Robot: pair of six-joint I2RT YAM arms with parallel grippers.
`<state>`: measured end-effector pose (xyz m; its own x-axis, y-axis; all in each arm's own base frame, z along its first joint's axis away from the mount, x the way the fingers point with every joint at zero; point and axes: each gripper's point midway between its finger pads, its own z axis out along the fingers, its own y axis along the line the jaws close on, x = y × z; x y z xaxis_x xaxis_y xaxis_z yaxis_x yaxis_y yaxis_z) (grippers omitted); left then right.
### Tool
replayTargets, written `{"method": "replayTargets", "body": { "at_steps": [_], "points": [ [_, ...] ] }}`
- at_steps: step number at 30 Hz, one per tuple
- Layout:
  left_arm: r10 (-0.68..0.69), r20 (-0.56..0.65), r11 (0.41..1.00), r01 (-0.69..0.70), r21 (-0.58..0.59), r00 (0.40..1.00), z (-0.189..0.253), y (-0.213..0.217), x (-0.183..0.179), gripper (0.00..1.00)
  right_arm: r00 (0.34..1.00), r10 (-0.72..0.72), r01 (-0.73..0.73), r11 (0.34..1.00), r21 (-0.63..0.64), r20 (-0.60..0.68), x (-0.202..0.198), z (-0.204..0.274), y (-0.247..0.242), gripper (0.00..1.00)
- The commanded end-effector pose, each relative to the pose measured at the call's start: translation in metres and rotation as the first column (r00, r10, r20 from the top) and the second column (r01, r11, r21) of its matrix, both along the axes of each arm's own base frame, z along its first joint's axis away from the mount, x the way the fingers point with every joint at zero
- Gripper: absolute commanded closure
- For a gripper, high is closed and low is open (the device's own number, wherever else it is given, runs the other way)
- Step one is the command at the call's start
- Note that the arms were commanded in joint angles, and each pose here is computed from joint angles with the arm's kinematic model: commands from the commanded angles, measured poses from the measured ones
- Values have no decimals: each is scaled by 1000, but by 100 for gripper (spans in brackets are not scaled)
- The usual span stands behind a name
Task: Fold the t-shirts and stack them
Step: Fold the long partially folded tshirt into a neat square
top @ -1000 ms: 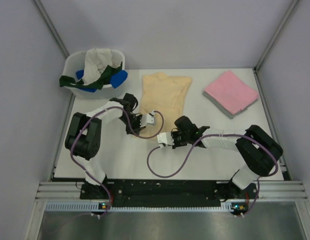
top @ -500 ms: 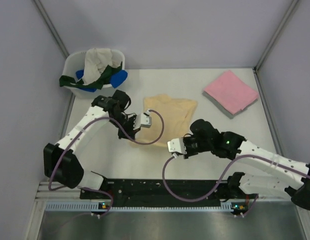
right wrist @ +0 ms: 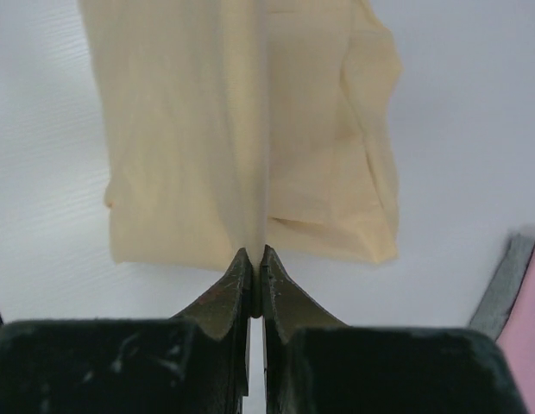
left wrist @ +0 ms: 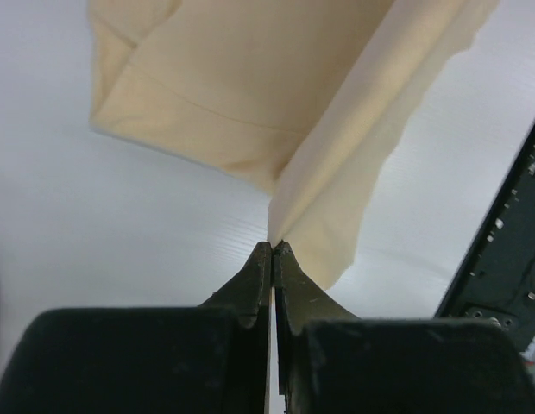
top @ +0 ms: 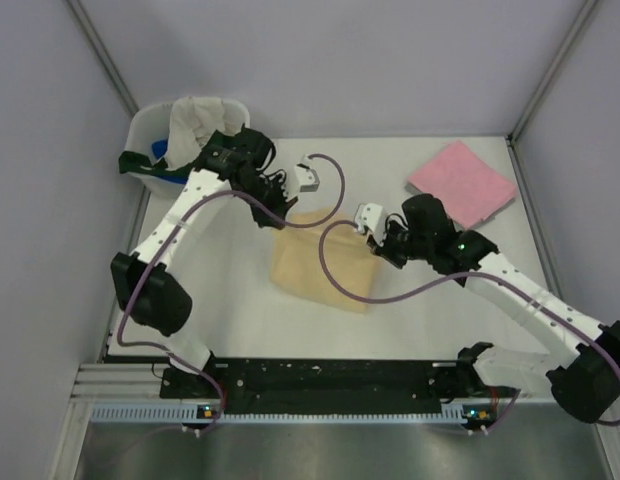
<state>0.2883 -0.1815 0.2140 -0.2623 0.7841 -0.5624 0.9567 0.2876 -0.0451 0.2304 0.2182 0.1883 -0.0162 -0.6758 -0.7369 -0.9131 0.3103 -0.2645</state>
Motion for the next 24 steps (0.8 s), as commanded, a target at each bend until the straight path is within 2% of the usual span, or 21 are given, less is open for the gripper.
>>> {"method": "replayTargets", "body": {
  "at_steps": [1, 4, 8, 15, 19, 24],
  "points": [
    [151, 133, 984, -162, 77, 980, -9, 7, 84, 100, 971, -236, 237, 970, 42, -37, 55, 0, -16, 100],
    [182, 152, 977, -196, 83, 971, -19, -2, 121, 100, 934, -351, 355, 934, 50, -71, 90, -18, -29, 100],
    [216, 165, 969, -232, 83, 962, -37, -14, 158, 100, 847, -512, 523, 851, 50, -146, 126, -43, -54, 100],
    [285, 228, 951, -304, 54, 931, -69, -25, 205, 100, 767, -609, 622, 783, 1, -200, 160, -83, -66, 100],
    [325, 281, 939, -343, 14, 903, -77, -32, 230, 100, 692, -693, 708, 706, 2, -200, 183, -88, -79, 100],
    [359, 317, 926, -378, -2, 878, -93, -38, 251, 97, 644, -743, 757, 653, 8, -182, 207, -91, -87, 100]
  ]
}}
